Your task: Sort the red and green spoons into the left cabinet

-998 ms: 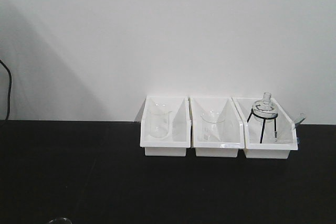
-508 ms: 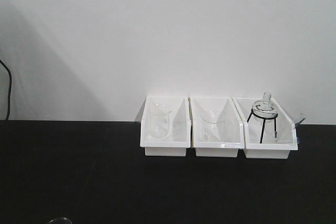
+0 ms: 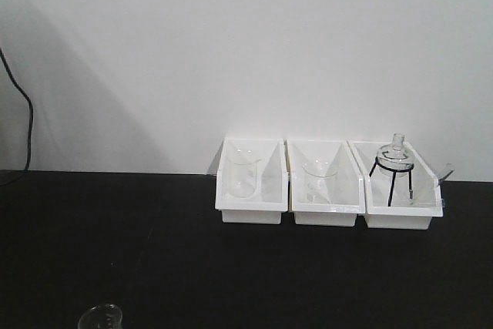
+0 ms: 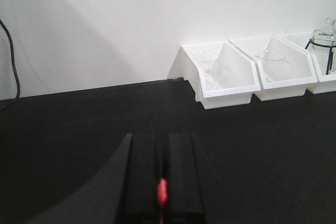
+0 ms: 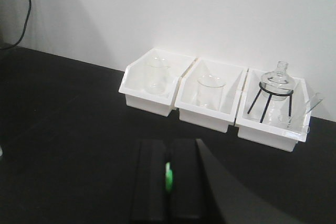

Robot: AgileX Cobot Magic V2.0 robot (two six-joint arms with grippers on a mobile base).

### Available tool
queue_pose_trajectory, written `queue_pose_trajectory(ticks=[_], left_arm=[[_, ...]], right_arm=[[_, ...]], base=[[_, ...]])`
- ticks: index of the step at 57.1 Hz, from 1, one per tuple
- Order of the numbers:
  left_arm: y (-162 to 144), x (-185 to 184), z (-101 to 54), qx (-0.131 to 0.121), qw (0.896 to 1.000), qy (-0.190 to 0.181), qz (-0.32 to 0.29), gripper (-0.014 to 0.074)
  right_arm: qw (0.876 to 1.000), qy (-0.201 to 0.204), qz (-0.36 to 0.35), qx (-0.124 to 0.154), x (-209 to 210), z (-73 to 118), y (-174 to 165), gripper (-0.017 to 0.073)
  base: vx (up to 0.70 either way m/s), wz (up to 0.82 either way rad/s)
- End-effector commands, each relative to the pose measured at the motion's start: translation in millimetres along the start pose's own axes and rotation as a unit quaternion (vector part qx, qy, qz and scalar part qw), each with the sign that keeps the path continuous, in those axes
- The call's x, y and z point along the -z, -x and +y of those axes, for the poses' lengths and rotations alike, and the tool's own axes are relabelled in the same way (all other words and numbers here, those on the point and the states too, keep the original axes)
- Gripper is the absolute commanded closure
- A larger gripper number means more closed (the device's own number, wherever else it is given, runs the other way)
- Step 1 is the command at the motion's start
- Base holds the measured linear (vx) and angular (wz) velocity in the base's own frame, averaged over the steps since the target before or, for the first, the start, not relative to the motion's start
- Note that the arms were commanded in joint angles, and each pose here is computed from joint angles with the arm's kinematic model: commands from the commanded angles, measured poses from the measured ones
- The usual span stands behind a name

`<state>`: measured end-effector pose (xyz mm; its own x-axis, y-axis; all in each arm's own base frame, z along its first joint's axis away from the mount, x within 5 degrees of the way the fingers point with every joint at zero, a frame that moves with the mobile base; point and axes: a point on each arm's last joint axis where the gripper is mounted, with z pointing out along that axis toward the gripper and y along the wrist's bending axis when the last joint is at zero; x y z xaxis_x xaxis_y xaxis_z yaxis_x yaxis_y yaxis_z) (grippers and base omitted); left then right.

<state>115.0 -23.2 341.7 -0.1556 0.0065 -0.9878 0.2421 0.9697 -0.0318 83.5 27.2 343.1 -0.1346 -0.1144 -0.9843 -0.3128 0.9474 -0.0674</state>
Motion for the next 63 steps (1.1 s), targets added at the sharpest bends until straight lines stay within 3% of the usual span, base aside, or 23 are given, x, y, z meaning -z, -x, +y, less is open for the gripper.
queue_pose_trajectory(ticks=[1,63], left_arm=[[13.8,3.0,1.4,0.013,0.999,0.012,-0.041,0.0594],[13.8,3.0,1.4,0.013,0.999,0.012,-0.041,0.0594]], right_arm=[[0.999,-0.022,-0.041,-0.003,2.3,-4.2,13.8,0.0563],[0.999,-0.022,-0.041,-0.003,2.3,-4.2,13.8,0.0563]], base=[[-0.10,0.16],[-0.11,0.34]])
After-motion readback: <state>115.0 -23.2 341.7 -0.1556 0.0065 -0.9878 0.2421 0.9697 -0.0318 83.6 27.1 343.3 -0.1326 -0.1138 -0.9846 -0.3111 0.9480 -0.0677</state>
